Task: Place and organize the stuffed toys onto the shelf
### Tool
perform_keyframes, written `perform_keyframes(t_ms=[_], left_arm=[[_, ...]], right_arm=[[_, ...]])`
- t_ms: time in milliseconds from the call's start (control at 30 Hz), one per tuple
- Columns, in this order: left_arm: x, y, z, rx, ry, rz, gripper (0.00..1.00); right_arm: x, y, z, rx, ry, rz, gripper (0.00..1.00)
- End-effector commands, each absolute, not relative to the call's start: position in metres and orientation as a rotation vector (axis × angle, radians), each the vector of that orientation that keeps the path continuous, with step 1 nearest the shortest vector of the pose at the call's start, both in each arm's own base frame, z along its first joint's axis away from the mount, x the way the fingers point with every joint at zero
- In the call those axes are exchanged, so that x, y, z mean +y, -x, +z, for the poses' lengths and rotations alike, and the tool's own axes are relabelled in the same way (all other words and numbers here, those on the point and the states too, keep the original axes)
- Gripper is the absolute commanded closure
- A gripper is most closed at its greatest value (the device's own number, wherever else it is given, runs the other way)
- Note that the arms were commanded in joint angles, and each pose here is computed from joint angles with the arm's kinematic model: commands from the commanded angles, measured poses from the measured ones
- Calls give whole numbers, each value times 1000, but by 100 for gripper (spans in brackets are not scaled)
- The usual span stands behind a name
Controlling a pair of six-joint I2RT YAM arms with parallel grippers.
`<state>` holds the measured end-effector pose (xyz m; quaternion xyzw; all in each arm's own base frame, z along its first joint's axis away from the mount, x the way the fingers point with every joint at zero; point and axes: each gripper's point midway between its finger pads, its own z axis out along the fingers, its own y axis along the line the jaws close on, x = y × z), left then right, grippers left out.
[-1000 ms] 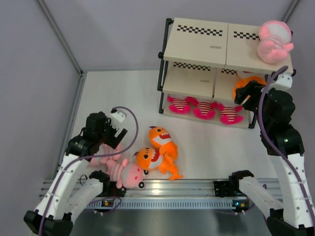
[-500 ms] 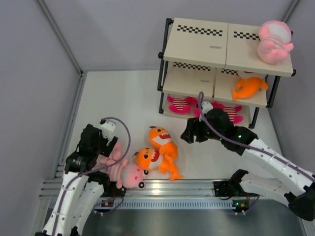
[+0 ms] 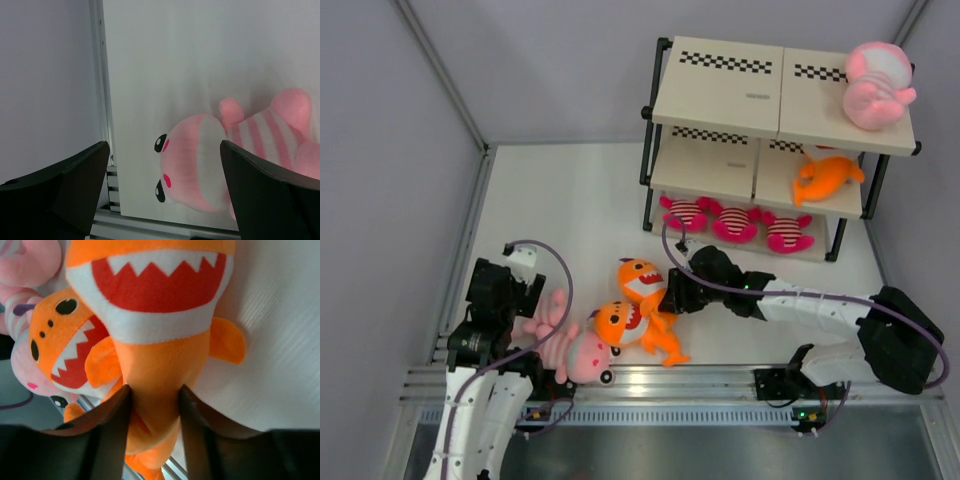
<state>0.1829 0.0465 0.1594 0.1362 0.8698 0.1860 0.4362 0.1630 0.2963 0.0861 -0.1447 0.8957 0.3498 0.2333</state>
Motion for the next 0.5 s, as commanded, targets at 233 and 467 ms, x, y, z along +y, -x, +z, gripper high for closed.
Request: perform_keyframes(t_ms=[233, 467], left_arm=[[38, -184, 183, 2132, -362, 401, 2], [24, -178, 224, 2093, -471, 336, 1]], right_arm=[[300, -189, 132, 2334, 378, 773, 100], [276, -206, 240, 2111, 408, 565, 100]])
